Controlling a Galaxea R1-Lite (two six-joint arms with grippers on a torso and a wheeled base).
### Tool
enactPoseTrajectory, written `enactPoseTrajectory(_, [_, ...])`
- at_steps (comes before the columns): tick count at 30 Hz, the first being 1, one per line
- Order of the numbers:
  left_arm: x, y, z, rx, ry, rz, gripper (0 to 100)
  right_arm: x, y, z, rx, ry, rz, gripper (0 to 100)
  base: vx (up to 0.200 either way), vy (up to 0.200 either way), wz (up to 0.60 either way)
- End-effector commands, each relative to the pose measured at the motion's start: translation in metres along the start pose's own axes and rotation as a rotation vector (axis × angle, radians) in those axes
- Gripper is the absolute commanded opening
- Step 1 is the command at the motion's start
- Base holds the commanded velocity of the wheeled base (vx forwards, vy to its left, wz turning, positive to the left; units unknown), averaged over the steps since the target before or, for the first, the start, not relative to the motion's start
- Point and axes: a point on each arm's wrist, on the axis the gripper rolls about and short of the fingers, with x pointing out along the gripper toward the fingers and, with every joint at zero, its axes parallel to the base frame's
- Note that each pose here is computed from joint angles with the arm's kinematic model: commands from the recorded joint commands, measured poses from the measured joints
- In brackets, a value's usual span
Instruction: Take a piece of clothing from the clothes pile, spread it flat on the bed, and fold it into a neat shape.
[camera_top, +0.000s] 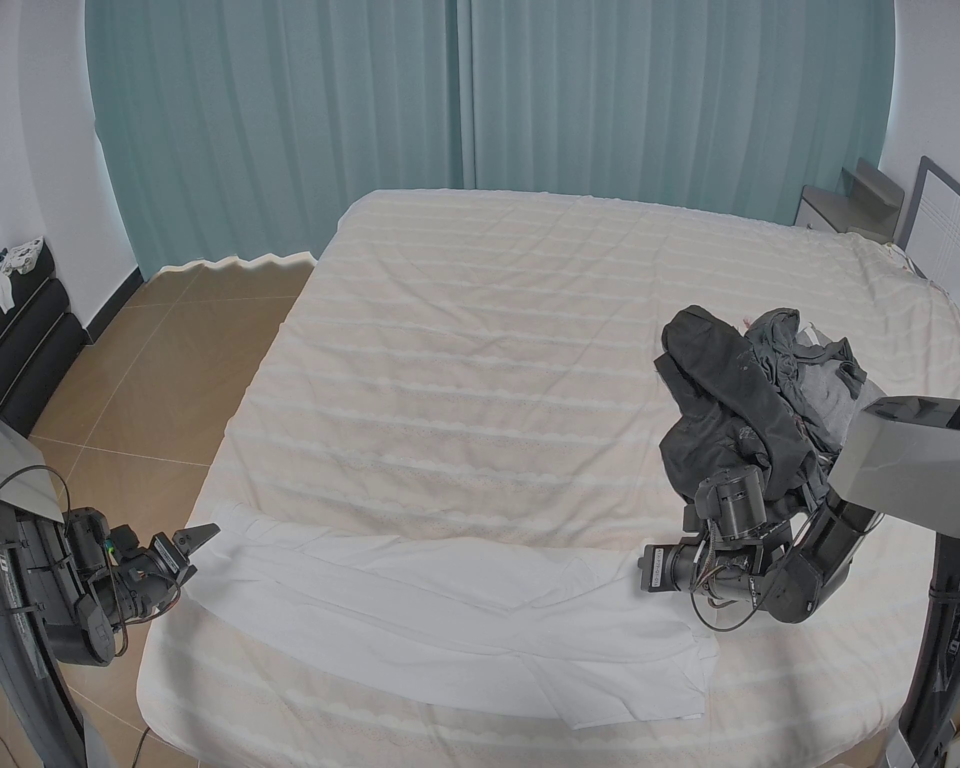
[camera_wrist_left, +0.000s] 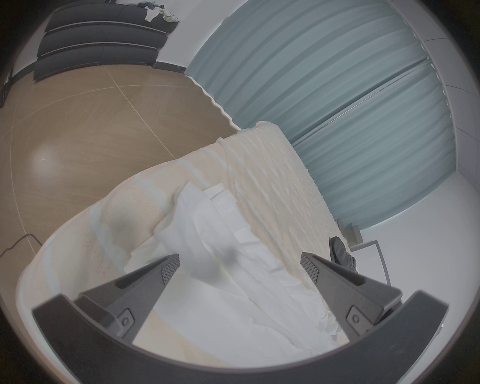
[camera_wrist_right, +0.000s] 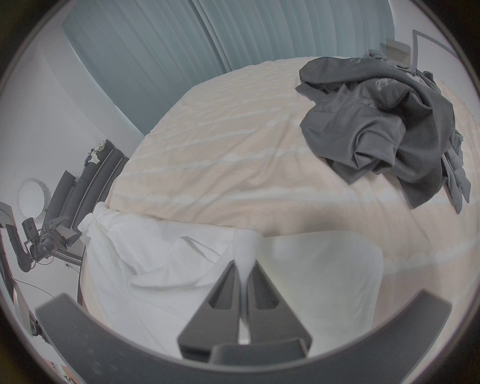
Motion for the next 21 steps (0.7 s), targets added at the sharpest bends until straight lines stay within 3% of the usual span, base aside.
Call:
enactPoseTrajectory(1, [0.000, -0.001, 0.001, 0.008, -0.010, -0.008, 100, 0.008, -0.004, -0.006, 0.003, 0.025, -0.016, 0, 0.000, 0.000, 0.00])
enactPoseTrajectory(2, [0.000, -0.001, 0.001, 0.008, -0.010, -0.008, 100, 0.009, -0.004, -0.006, 0.003, 0.025, -0.016, 0, 0.000, 0.000, 0.00])
enactPoseTrajectory(3, [0.000, -0.001, 0.001, 0.008, -0.010, -0.008, 100, 0.009, -0.004, -0.007, 0.003, 0.026, -0.017, 100, 0.000, 0.000, 0.00])
enactPoseTrajectory(8, [0.001, -0.001, 0.001, 0.013, -0.015, -0.003, 100, 0.006, -0.005, -0.007, 0.007, 0.029, -0.022, 100, 0.000, 0.000, 0.00])
enactPoseTrajectory(12, [0.005, -0.009, 0.002, 0.078, -0.070, 0.044, 100, -0.009, -0.019, -0.005, 0.051, 0.014, -0.052, 100, 0.000, 0.000, 0.00])
enactPoseTrajectory(14, [0.006, -0.024, 0.004, 0.113, -0.128, 0.061, 100, -0.024, -0.027, 0.001, 0.121, -0.011, -0.066, 100, 0.000, 0.000, 0.00])
enactPoseTrajectory(16, [0.008, -0.041, 0.004, 0.158, -0.167, 0.053, 100, -0.048, -0.032, 0.009, 0.267, -0.065, -0.064, 100, 0.000, 0.000, 0.00])
enactPoseTrajectory(18, [0.008, -0.045, 0.005, 0.181, -0.172, 0.039, 100, -0.057, -0.033, 0.011, 0.317, -0.082, -0.060, 100, 0.000, 0.000, 0.00])
enactPoseTrajectory(19, [0.009, -0.052, 0.005, 0.244, -0.172, 0.023, 100, -0.077, -0.033, 0.009, 0.405, -0.104, -0.049, 100, 0.000, 0.000, 0.00])
enactPoseTrajectory(21, [0.017, -0.057, 0.008, 0.303, -0.166, 0.028, 100, -0.094, -0.034, 0.003, 0.450, -0.104, -0.043, 100, 0.000, 0.000, 0.00])
